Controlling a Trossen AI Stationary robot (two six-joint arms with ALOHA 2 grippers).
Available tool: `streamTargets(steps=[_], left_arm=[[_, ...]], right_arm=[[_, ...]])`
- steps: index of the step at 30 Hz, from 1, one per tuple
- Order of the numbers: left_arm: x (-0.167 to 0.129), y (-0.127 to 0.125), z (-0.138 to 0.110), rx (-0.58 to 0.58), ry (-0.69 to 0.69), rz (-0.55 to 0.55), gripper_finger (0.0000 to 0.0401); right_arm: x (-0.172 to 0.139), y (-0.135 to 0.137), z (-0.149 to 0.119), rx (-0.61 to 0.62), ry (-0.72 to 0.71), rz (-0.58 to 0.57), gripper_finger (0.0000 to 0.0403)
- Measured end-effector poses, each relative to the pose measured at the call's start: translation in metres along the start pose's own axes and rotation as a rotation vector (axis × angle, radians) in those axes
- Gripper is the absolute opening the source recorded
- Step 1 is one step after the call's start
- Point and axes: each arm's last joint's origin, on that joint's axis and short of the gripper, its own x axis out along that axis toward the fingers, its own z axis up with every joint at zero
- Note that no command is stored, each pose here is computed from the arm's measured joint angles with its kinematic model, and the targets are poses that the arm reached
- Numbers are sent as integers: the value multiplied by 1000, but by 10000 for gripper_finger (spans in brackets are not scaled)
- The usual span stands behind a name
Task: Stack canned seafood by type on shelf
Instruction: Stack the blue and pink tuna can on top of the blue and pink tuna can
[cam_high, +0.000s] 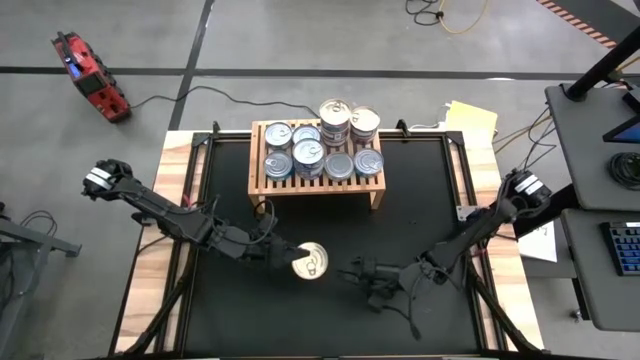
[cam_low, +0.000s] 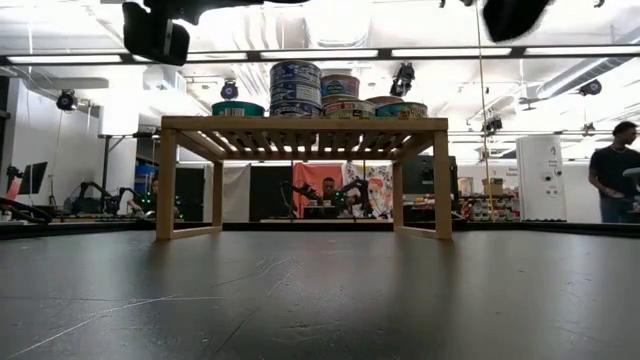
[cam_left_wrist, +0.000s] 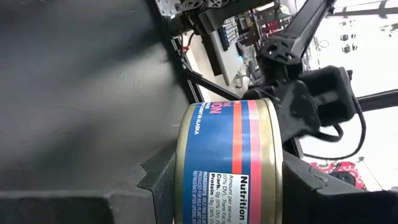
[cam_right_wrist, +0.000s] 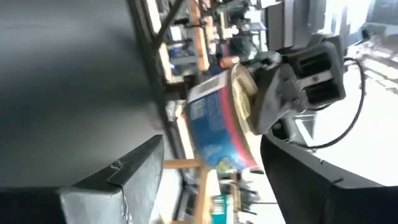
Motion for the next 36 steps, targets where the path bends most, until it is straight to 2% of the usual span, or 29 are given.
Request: streamTargets(steps=[6,13,22,27,33,36], left_arm=[[1,0,0,-3,-3,-2,167],[3,-1,-1,-13,-11,-24,167],[4,-3,-2,-13,-16,-49,167],[5,-3,-2,-5,-17,-55,168],[6,-4,-3,26,-11,-63,223],[7,-3,-4,28,-9,-61,229]], right_arm=[[21,1,13,-120,125,-27,258],[41,2,21,-181,236,-44,235],[49,-5,23,-160,250,-63,228],[50,-6,22,-204,254,-59,224],[54,-9,17,-196,259,-72,224],[56,-11,13,-221,290,-76,221]])
